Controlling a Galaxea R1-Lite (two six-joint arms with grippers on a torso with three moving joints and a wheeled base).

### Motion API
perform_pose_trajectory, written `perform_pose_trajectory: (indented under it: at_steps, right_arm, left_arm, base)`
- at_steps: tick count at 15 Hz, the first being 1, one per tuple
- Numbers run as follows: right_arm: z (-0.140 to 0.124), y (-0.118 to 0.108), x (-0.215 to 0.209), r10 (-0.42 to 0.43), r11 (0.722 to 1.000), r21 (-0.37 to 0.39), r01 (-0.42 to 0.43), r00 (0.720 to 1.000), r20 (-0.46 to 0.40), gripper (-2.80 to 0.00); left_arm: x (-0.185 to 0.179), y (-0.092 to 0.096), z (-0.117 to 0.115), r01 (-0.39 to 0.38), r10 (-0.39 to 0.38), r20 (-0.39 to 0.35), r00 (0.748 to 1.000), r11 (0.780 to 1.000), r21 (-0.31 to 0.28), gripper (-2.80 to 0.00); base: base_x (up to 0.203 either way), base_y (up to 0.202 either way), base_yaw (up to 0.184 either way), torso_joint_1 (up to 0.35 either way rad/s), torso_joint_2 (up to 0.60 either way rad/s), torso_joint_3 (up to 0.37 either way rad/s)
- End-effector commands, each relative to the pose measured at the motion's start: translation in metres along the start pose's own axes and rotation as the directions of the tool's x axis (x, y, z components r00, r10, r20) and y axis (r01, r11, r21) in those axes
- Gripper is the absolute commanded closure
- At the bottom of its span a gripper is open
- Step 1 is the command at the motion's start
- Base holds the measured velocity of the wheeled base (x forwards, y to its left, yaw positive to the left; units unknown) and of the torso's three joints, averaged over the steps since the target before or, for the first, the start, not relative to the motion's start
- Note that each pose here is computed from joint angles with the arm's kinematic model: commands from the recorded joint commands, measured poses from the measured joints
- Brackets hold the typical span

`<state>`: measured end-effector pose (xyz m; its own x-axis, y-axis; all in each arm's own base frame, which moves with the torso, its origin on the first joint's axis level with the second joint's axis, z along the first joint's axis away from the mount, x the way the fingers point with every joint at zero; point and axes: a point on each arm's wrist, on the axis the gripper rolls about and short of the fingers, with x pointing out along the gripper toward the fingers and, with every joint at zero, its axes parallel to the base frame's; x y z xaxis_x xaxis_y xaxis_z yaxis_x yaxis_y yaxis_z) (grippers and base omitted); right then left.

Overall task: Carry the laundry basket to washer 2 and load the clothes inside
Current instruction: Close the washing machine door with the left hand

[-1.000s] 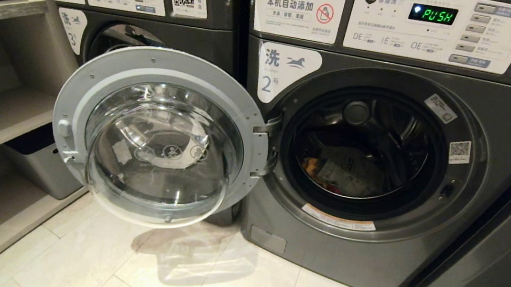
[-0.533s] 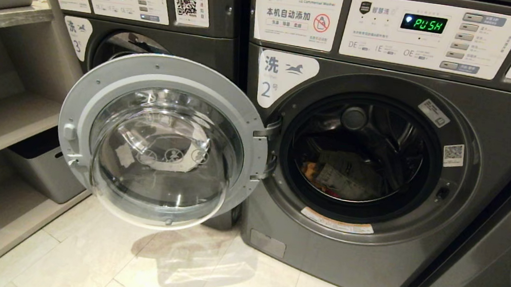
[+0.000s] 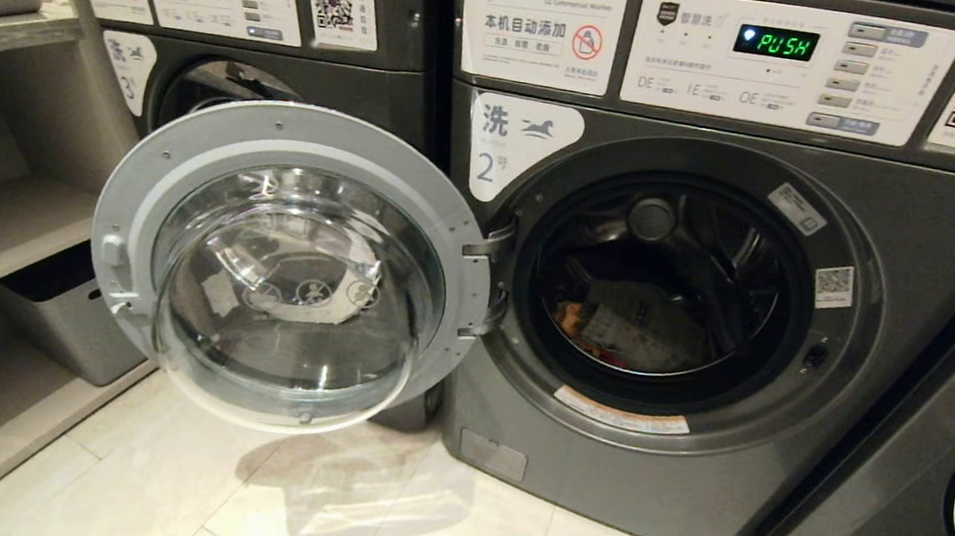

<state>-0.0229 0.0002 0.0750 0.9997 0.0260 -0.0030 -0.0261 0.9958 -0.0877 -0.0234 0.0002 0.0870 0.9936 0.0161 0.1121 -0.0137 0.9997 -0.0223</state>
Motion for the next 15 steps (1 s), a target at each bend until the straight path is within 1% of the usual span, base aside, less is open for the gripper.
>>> perform_pose_trajectory:
  at_steps: [1,6,10,15]
  right_arm:
    - [0.0,0.0,0.0001,0.0,1.0,-0.001,0.0,1.0,-0.002,0.0]
    - [0.0,-0.0001,0.0001,-0.006,1.0,0.013,0.006,1.0,-0.002,0.0]
    - [0.0,-0.0001,0.0001,-0.006,1.0,0.013,0.006,1.0,-0.002,0.0]
    - [0.0003,-0.0002,0.0001,-0.008,0.999,0.033,0.008,1.0,0.001,0.0]
  left_arm:
    - [0.002,0.0002,-0.0113,-0.002,0.002,-0.039,0.999,1.0,0.0,0.0]
    - [0.002,0.0002,-0.0115,-0.002,0.002,-0.04,0.999,1.0,-0.003,0.0]
    - [0.002,0.0002,-0.0115,-0.002,0.002,-0.04,0.999,1.0,-0.003,0.0]
    - [0.002,0.0002,-0.0114,0.0,0.0,-0.04,0.999,1.0,0.003,0.0]
  base:
    - [0.001,0.006,-0.109,-0.002,0.0,0.006]
    - [0.001,0.007,-0.152,0.003,0.0,0.005]
    - [0.0,0.0,0.0,0.0,0.0,0.0]
    - [0.0,0.0,0.0,0.0,0.0,0.0]
